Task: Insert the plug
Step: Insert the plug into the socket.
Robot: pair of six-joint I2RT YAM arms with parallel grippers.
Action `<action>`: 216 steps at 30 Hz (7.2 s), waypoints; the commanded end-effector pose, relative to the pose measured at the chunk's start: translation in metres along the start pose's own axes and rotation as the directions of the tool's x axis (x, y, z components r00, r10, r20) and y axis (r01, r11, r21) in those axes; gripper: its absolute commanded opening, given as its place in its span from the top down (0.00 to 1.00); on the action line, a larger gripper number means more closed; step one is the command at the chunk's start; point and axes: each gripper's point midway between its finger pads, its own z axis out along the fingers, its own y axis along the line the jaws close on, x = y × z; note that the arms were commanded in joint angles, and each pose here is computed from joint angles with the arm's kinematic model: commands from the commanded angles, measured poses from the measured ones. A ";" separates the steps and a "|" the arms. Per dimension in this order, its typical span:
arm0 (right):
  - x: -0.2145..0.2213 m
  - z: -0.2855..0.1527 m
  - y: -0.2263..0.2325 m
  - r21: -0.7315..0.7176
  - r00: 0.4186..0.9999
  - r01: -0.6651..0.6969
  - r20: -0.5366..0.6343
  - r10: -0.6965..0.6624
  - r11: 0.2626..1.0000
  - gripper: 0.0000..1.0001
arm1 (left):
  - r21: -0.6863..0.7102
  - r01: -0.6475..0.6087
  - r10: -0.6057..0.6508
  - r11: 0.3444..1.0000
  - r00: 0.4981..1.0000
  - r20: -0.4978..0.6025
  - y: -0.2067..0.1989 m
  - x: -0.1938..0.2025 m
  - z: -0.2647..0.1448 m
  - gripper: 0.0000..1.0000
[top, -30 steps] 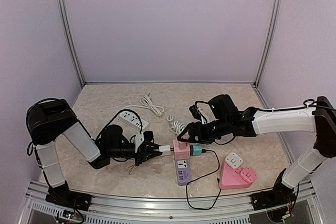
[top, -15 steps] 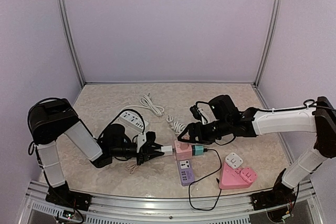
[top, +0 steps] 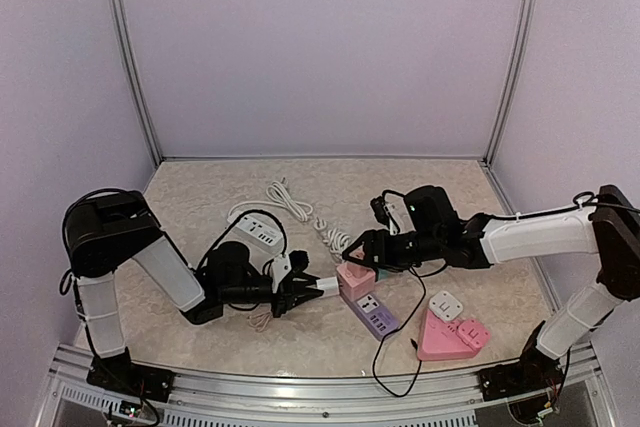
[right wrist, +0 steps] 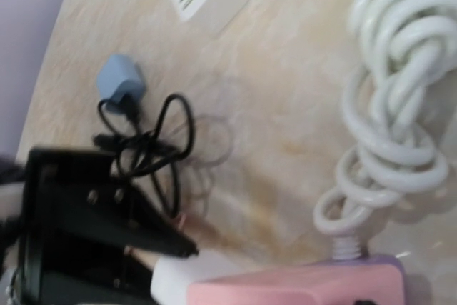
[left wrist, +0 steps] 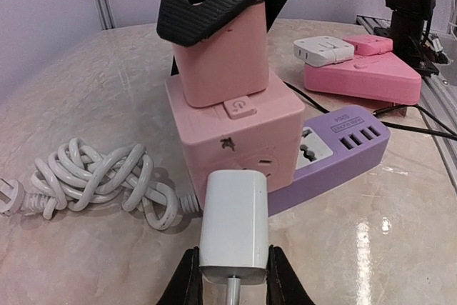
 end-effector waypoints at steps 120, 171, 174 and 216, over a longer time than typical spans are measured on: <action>0.107 0.009 -0.031 0.400 0.977 0.167 -0.190 -0.096 0.901 0.82 | -0.098 -0.176 0.167 0.979 0.981 -0.096 -0.015 -0.092 0.096 1.00; 0.057 -0.082 0.020 0.289 0.949 0.314 -0.057 -0.311 0.904 0.00 | 0.124 -0.227 0.238 0.966 0.968 -0.078 -0.043 -0.092 0.105 1.00; 0.054 -0.090 0.019 0.271 0.946 0.322 -0.055 -0.320 0.907 0.00 | 0.122 -0.232 0.242 0.965 0.968 -0.072 -0.045 -0.092 0.105 1.00; 0.054 -0.125 -0.057 -0.185 0.093 0.971 -0.290 -0.952 0.151 0.00 | 0.064 -0.137 0.141 0.989 0.988 -0.059 -0.042 -0.064 0.101 1.00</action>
